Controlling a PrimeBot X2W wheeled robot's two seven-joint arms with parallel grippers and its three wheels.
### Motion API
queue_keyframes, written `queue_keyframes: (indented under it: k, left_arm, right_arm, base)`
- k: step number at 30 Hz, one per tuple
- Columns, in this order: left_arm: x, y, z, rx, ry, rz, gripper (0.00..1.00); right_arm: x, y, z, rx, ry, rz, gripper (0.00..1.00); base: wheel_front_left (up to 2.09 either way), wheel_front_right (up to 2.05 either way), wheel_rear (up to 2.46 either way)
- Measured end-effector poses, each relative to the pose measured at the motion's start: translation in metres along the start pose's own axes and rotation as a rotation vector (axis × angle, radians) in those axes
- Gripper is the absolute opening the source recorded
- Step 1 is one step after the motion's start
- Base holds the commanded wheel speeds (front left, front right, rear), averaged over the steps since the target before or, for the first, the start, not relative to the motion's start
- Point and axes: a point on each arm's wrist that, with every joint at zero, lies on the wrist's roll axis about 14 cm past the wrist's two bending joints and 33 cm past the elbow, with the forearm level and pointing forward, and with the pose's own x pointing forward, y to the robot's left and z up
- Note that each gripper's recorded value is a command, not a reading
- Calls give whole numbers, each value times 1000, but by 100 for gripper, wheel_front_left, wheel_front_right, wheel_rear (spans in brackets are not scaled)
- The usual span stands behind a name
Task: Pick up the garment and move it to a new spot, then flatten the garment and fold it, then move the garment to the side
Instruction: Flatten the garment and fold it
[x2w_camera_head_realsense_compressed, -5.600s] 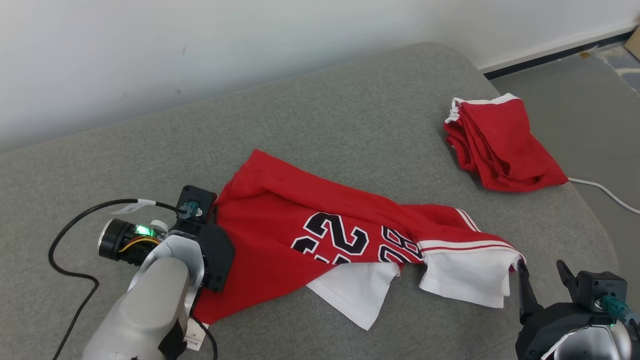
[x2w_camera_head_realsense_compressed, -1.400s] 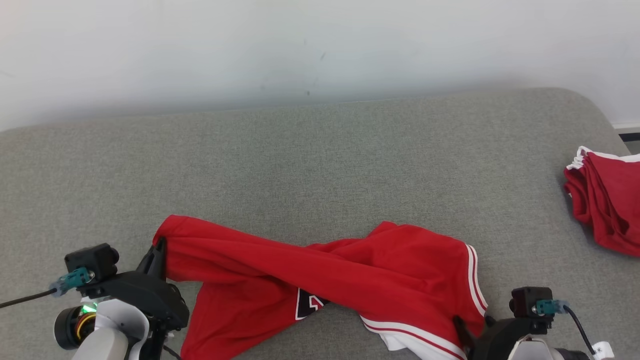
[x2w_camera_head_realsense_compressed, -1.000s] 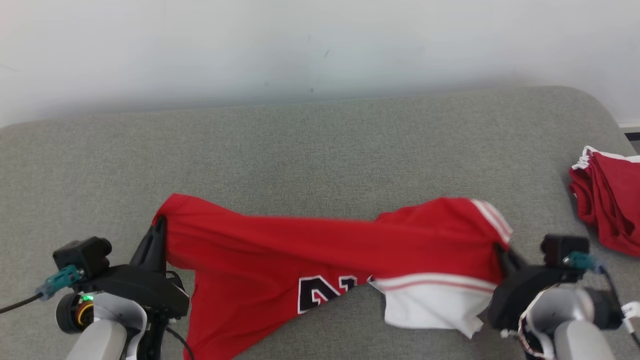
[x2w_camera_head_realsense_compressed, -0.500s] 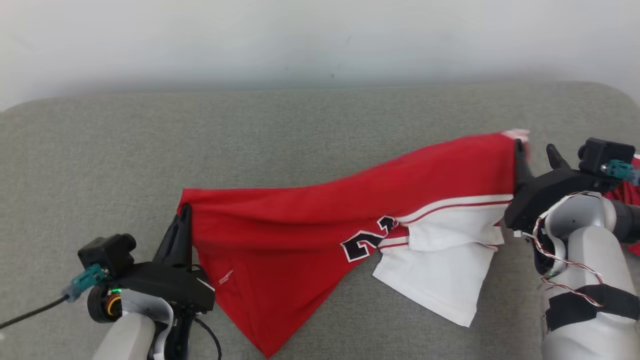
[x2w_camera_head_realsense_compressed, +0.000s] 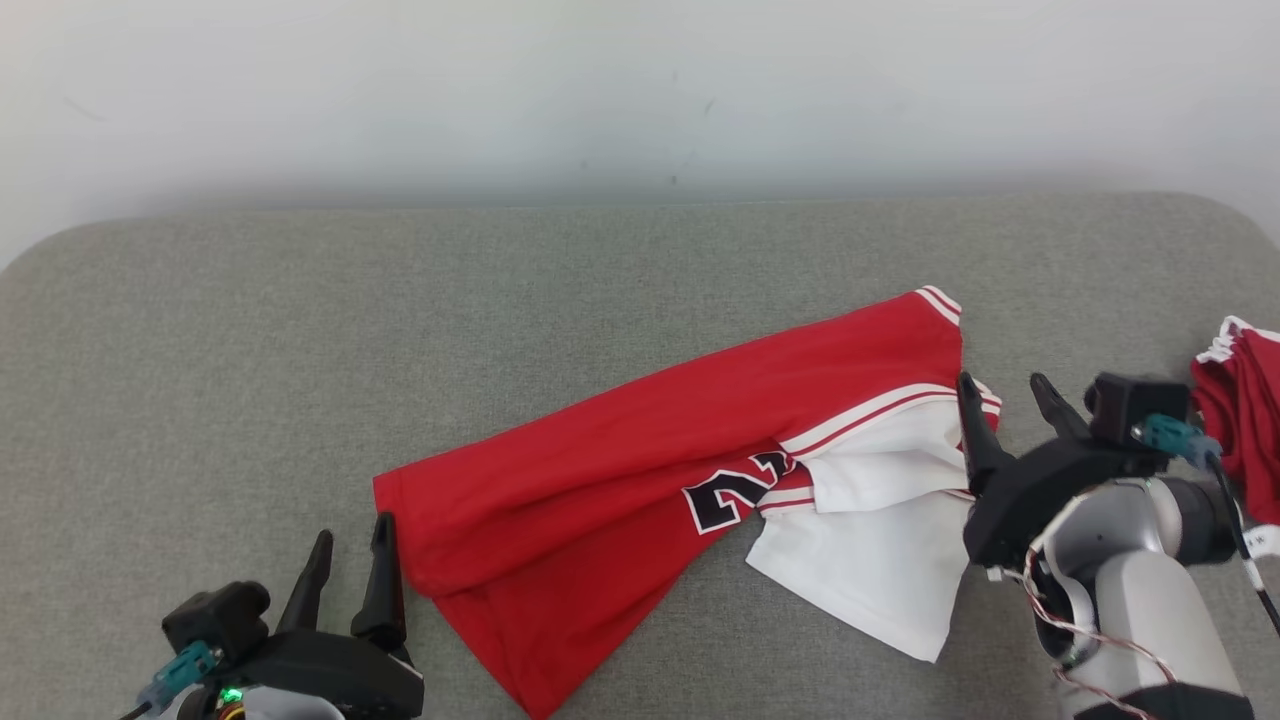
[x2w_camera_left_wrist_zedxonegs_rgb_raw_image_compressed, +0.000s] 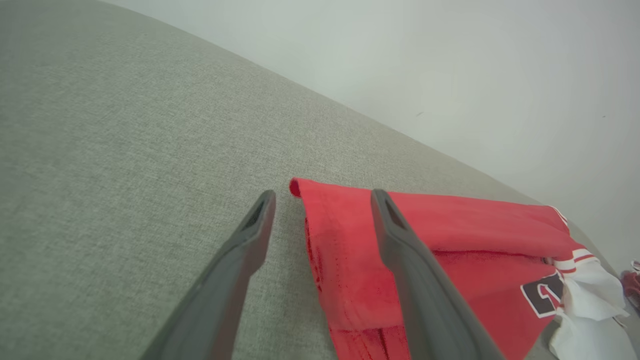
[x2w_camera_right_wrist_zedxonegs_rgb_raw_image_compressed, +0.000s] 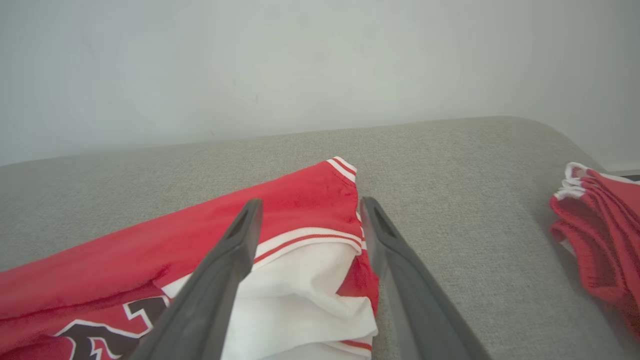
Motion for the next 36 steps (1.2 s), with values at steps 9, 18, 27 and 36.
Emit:
queue_keyframes:
  k: [9,18,27,36]
  left_arm:
    - [-7,3,-13,-15,64,-2,100]
    - [-14,1,-45,57,223,-19,100]
    - [-13,2,-51,63,242,-9,53]
    - [-10,-2,-49,80,234,-42,0]
  right_arm:
    - [-33,-18,-2,20,-5,-43,100]
    - [-45,-24,-2,24,-5,-59,100]
    - [-49,-29,-12,33,26,-70,100]
    - [-42,-29,-53,64,177,-71,100]
  base:
    - [0,0,0]
    - [0,0,0]
    - [0,0,0]
    - [0,0,0]
